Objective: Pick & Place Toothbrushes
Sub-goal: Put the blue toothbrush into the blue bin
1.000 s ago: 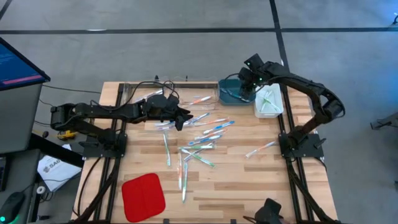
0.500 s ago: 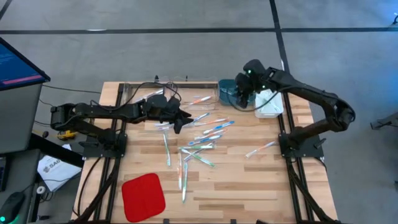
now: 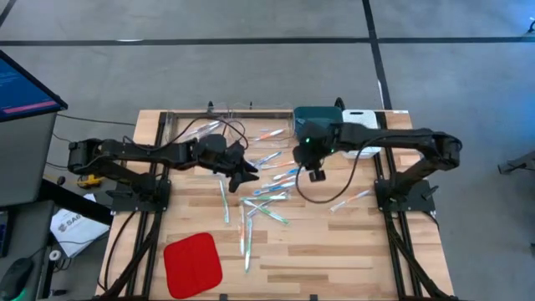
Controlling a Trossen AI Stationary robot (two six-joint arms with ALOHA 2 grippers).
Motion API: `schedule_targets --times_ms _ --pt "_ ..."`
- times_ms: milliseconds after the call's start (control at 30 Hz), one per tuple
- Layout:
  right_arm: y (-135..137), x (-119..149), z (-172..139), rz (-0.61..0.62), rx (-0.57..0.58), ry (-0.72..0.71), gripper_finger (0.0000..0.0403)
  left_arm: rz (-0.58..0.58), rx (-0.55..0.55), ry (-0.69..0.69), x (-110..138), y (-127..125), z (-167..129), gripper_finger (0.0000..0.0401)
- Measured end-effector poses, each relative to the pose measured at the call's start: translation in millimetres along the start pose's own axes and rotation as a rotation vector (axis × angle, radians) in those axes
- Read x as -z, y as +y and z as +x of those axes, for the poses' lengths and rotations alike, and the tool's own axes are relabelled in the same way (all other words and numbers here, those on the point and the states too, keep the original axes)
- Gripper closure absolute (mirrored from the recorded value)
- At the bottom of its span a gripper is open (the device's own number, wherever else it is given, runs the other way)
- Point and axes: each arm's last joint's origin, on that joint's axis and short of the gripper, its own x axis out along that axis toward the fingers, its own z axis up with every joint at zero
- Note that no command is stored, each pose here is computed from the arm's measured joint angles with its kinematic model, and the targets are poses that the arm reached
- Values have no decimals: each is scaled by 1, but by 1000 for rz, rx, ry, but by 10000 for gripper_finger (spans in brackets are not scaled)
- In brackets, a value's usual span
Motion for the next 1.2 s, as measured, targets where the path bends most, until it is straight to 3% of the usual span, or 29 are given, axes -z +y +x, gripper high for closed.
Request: schedule_targets --times_ms 200,400,733,1000,1200 --pt "30 -11 27 -59 -76 74 275 7 15 8 2 -5 1 242" --pt "47 -15 46 -144 -129 125 276 -15 -58 -26 -3 7 -1 242" --pt "28 -1 48 -339 -201 138 277 -45 -156 -73 -8 21 -5 242" --pt "19 36 55 -163 -333 168 276 -104 -200 -106 -11 27 -7 242" --pt "25 50 45 -164 -332 142 280 -105 -203 -111 -12 27 -8 242"
